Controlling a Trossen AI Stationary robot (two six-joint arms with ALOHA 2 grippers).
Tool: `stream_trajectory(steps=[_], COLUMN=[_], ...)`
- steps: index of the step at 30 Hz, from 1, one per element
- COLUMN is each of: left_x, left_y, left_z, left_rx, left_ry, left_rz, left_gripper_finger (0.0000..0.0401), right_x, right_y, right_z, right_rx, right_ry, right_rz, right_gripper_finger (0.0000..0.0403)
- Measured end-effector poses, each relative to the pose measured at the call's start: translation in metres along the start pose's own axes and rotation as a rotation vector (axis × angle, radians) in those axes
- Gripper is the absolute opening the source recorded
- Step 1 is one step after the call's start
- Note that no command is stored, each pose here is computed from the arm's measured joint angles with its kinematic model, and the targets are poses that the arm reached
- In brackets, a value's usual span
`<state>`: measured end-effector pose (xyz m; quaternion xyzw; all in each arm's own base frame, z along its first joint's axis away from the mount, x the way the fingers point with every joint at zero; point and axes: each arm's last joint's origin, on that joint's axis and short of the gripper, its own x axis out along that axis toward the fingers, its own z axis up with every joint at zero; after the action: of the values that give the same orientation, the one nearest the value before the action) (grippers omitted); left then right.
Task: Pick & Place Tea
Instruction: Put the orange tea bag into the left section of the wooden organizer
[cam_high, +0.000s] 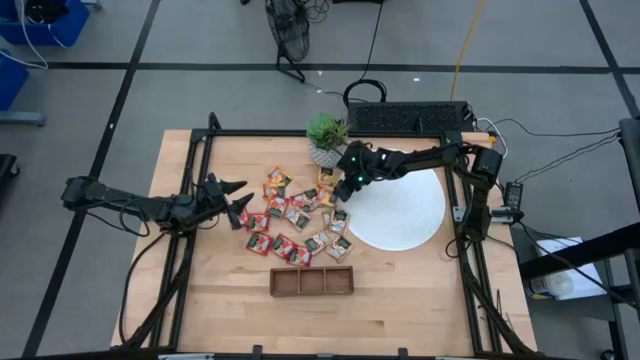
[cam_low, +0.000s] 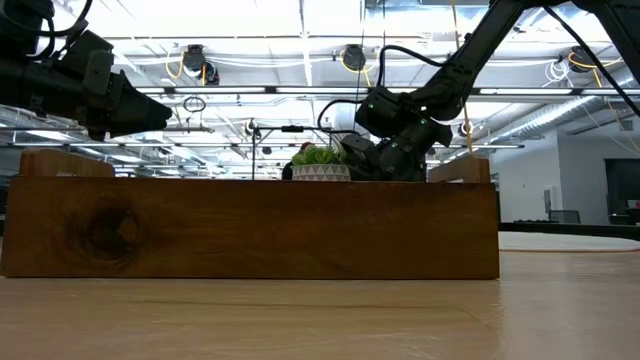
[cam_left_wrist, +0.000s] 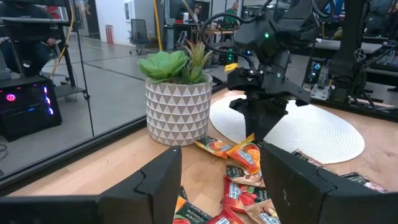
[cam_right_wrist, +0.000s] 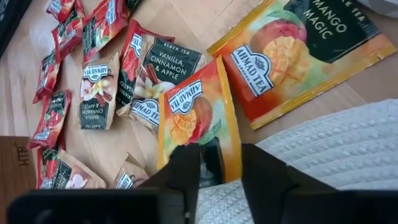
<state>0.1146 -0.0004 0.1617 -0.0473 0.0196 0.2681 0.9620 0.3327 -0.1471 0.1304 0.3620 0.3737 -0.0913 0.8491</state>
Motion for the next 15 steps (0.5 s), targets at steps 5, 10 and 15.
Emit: stream_trajectory(steps=[5,10,15], left_x=[0.000,0.000,0.000], left_y=[0.000,0.000,0.000], left_z=[0.000,0.000,0.000], left_rx=[0.000,0.000,0.000], left_ry=[0.000,0.000,0.000], left_rz=[0.000,0.000,0.000], left_gripper_finger=[0.0218,0.0218,0.0219], right_x=[0.002,0.005,0.003], right_y=[0.005,0.011,0.024], right_z=[-0.002,-0.003,0.000], right_rx=[-0.080,-0.145,-0.198], right_ry=[0.003,-0.020,-0.067], right_rz=[0.002,-0.028,0.004], right_gripper_finger=[0.0010,0.0001,0.0000])
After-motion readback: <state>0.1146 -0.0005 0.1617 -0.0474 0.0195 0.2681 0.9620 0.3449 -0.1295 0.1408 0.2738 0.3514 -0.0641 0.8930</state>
